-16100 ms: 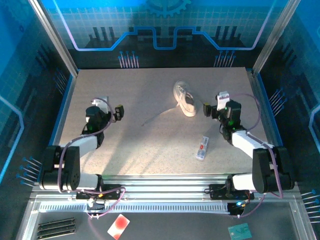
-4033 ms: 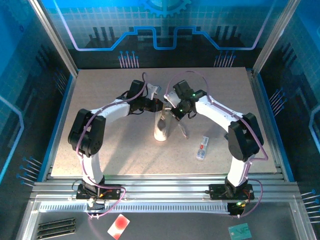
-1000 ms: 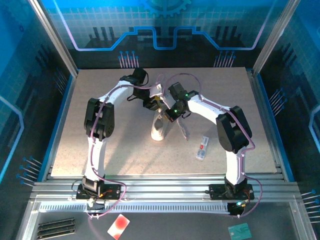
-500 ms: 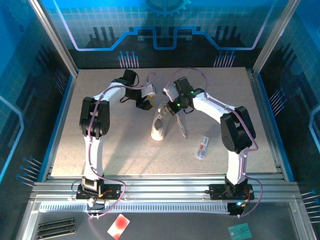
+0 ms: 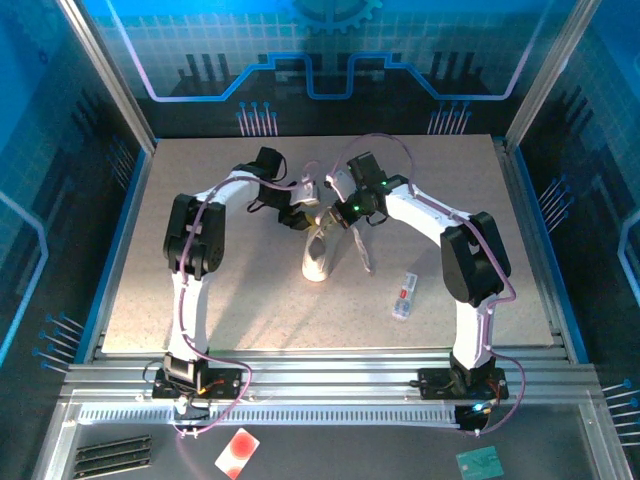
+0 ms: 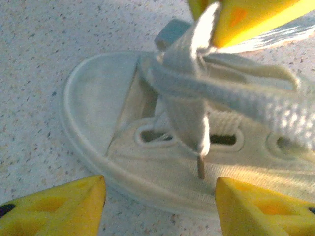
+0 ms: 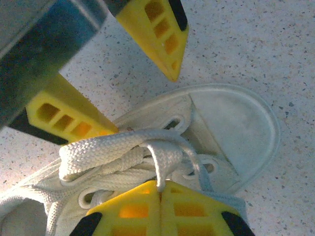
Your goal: Tie the shoes
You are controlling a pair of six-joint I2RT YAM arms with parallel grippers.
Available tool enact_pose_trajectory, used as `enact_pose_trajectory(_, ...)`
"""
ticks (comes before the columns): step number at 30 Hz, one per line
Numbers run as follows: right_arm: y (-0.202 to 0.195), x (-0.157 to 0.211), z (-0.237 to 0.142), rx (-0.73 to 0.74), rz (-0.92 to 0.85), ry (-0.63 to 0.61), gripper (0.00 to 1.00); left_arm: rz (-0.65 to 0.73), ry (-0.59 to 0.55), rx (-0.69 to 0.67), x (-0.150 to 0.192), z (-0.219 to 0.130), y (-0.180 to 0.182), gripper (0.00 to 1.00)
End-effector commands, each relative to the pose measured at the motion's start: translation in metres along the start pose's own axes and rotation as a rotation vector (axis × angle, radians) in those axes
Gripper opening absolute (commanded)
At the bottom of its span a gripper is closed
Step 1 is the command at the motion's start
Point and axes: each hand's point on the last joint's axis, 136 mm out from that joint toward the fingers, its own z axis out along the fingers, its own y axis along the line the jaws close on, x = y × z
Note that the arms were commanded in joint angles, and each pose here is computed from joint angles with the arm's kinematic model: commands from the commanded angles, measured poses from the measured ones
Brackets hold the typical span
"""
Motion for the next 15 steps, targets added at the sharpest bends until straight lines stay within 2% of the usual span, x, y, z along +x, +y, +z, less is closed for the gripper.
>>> enact_pose_trajectory(1, -0.001, -0.003, 0.002, -0.018, -0.007, -0.006, 0.00, 0.018, -0.086, 0.043, -0.022, -0.006, -0.008, 0.61)
enact_pose_trajectory(10, 0.003, -0.002, 0.010, -0.033, -0.003, -0.011, 0.00, 0.005, -0.127, 0.085, -0.038, -0.011, -0.012, 0.58)
enact_pose_trajectory(15, 0.006, -0.005, 0.012, -0.044, -0.005, -0.020, 0.00, 0.009, -0.092, 0.090, -0.033, 0.000, -0.012, 0.57)
